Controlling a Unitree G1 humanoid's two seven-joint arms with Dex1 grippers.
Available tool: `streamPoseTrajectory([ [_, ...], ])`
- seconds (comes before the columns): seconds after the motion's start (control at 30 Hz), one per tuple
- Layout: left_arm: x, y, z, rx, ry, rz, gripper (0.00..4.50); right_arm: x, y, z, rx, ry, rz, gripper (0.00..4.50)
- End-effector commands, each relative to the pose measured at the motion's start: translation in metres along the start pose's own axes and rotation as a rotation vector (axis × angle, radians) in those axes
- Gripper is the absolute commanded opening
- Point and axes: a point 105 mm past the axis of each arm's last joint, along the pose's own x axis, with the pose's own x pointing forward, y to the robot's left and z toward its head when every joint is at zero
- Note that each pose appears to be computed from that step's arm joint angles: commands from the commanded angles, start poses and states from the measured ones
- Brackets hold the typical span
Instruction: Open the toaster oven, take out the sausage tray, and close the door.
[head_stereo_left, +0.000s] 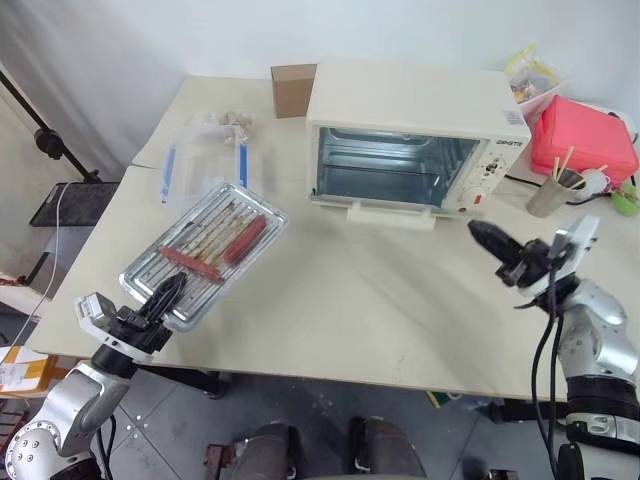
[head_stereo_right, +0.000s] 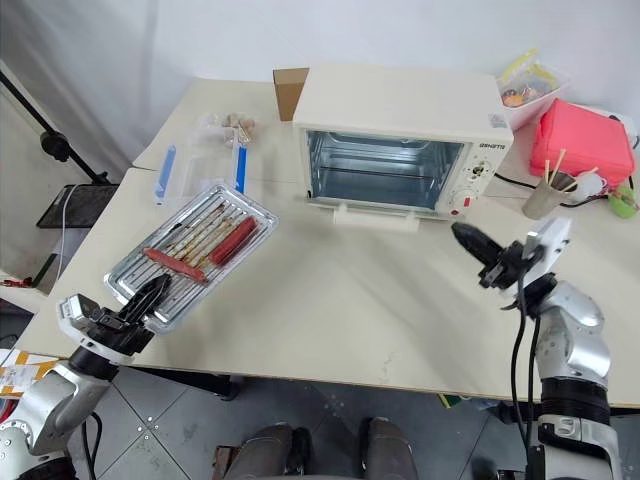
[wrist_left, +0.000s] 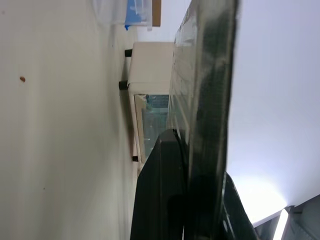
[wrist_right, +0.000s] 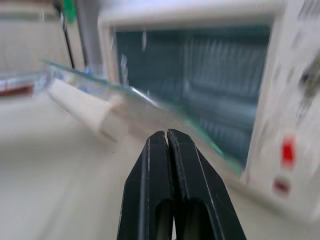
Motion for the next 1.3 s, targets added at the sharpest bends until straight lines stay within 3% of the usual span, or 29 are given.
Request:
streamPoseTrajectory([
  [0.03, 0.005, -0.015, -0.005, 0.03, 0.091, -0.062, 0.0, 0.001, 0.009, 0.03, 0.002, -0.05, 0.07, 0.07],
  [0.2, 0.027, -0.015, -0.02, 0.011, 0.305, -0.056, 0.0, -0.015, 0.033, 0.027, -0.102, 0.092, 0.231, 1.25],
  [0.33, 0.046, -0.01, -0.041, -0.019, 0.494, -0.021, 0.0, -0.038, 0.053, 0.017, -0.159, 0.192, 0.327, 2.73],
  [0.5, 0.076, 0.003, -0.064, -0.08, 0.617, 0.025, 0.0, -0.076, 0.076, 0.0, -0.186, 0.308, 0.391, 4.48],
  [0.6, 0.091, 0.016, -0.087, -0.09, 0.743, 0.074, 0.0, -0.092, 0.081, -0.002, -0.179, 0.337, 0.353, 4.48],
  [0.83, 0.128, 0.043, -0.118, -0.028, 0.878, 0.177, 0.0, -0.128, 0.079, -0.003, -0.171, 0.414, 0.201, 4.48],
  [1.13, 0.147, 0.054, -0.14, 0.07, 0.999, 0.212, 0.0, -0.132, 0.086, 0.002, -0.181, 0.418, 0.149, 4.48],
  [1.3, 0.152, 0.05, -0.141, 0.148, 1.032, 0.182, 1.11, -0.127, 0.09, 0.0, -0.177, 0.414, 0.139, 4.5],
])
